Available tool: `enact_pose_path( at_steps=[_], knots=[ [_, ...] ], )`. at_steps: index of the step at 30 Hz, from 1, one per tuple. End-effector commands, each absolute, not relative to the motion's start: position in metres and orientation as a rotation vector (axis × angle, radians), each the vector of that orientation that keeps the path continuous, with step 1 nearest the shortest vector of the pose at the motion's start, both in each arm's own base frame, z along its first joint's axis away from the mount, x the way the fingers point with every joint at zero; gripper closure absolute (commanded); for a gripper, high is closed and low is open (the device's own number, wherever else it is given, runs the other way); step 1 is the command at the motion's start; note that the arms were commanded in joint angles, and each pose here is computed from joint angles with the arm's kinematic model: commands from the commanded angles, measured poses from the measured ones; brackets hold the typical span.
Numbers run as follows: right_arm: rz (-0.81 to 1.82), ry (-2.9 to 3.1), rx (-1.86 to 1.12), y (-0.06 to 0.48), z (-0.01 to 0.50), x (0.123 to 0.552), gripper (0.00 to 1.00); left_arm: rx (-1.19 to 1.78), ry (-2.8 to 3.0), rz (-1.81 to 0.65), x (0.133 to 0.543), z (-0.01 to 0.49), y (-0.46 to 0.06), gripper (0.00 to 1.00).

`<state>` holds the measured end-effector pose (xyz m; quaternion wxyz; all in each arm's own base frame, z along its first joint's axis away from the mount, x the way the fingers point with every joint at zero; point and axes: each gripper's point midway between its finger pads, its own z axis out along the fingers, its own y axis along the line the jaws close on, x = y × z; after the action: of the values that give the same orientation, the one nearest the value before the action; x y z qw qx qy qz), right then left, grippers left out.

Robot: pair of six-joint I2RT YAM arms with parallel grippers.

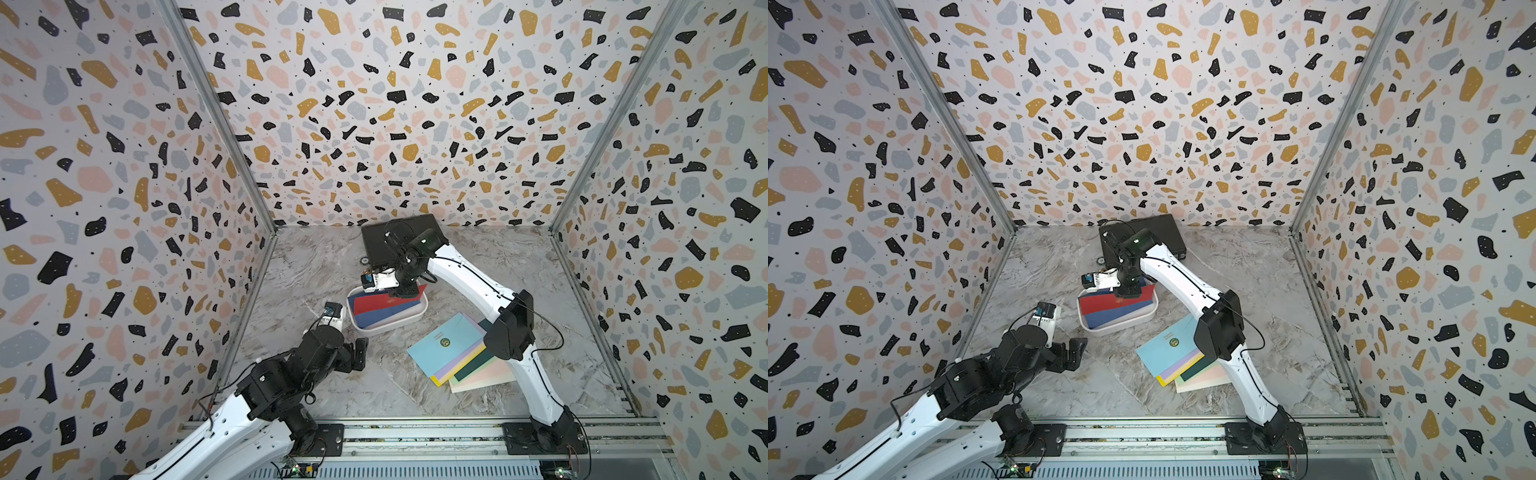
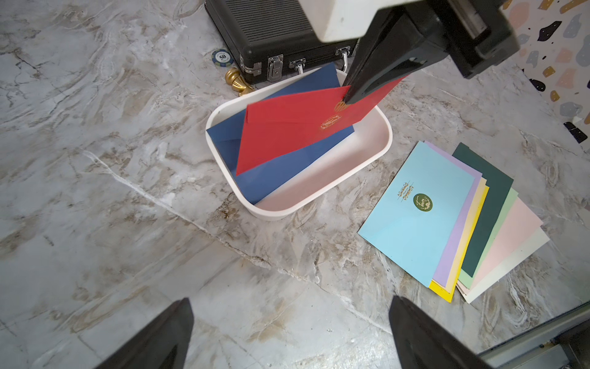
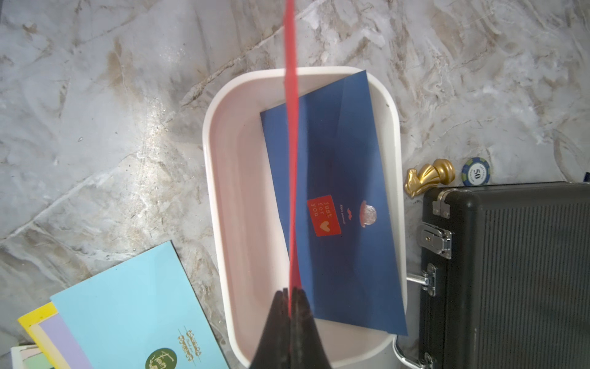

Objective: Put the sealed envelopes into the storage box
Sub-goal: Place the envelope in the storage box.

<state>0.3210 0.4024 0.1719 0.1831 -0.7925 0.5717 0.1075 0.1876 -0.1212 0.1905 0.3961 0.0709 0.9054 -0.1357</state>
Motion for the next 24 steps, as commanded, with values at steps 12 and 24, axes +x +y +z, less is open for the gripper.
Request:
enact_pose_path(
  at_steps=[12,24],
  knots=[
    [0.331,1.61,-2.305,0.4,0.164,0.305,1.0,0.159,2.284,-0.341,0.19,0.192,-0.12,0.01],
    [0.255,1.574,-2.341,0.416,0.137,0.313,0.86,0.168,2.301,-0.33,0.191,0.188,-0.122,0.01]
  ],
)
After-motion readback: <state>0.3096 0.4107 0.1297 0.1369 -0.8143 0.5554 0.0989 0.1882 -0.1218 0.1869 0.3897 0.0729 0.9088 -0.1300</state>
